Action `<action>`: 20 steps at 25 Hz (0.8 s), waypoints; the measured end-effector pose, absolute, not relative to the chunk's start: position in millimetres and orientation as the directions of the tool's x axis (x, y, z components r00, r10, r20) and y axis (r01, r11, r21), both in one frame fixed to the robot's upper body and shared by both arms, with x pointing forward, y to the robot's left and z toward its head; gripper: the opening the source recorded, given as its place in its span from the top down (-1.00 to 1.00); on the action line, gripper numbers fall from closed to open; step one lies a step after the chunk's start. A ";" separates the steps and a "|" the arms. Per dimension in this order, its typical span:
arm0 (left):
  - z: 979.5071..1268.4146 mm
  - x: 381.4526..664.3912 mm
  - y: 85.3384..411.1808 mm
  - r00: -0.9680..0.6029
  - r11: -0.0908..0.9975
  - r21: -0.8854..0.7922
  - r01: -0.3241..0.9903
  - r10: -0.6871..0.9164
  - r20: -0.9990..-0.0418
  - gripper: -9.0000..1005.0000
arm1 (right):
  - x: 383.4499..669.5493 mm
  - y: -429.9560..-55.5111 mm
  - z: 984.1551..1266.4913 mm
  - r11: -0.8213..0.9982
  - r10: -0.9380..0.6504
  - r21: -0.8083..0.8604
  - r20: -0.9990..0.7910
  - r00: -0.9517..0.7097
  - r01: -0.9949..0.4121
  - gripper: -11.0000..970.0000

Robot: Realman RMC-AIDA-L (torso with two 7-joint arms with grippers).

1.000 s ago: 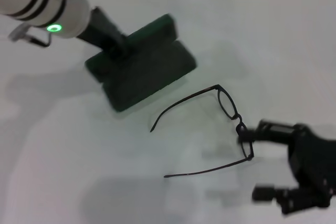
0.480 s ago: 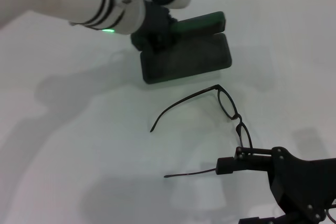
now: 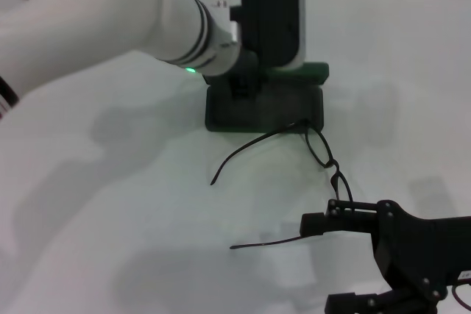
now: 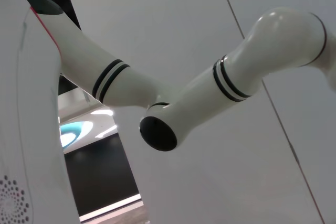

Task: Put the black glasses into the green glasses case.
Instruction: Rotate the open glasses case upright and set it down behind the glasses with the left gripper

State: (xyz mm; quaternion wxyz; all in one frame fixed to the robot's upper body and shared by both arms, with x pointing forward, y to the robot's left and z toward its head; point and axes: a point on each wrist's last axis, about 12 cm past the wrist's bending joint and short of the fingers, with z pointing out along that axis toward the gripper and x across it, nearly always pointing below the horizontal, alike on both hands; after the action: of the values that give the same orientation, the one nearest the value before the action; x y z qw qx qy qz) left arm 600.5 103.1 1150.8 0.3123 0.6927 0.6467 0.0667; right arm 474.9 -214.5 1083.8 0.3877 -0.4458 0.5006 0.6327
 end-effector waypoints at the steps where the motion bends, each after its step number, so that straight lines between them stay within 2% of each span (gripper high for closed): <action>1: 1149.6 598.4 100.5 0.166 0.015 0.522 0.853 0.940 -0.299 0.45 | 475.3 -214.4 1083.5 -0.194 0.043 0.288 -0.953 -0.301 -0.938 -0.76; 7: 1147.3 592.6 94.3 0.189 -0.018 0.520 0.854 0.942 -0.278 0.42 | 477.8 -214.5 1084.0 -0.177 0.050 0.283 -0.954 -0.296 -0.943 -0.76; 20: 1145.4 592.6 95.7 0.111 0.058 0.493 0.868 0.945 -0.307 0.35 | 473.7 -220.0 1081.9 -0.164 0.059 0.292 -0.951 -0.305 -0.942 -0.76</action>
State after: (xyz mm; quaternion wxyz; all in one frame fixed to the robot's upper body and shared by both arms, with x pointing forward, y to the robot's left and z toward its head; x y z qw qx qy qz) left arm 592.6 95.7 1145.4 0.2979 0.6833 0.6634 0.0647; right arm 473.7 -220.0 1081.9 0.3989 -0.4341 0.5088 0.6274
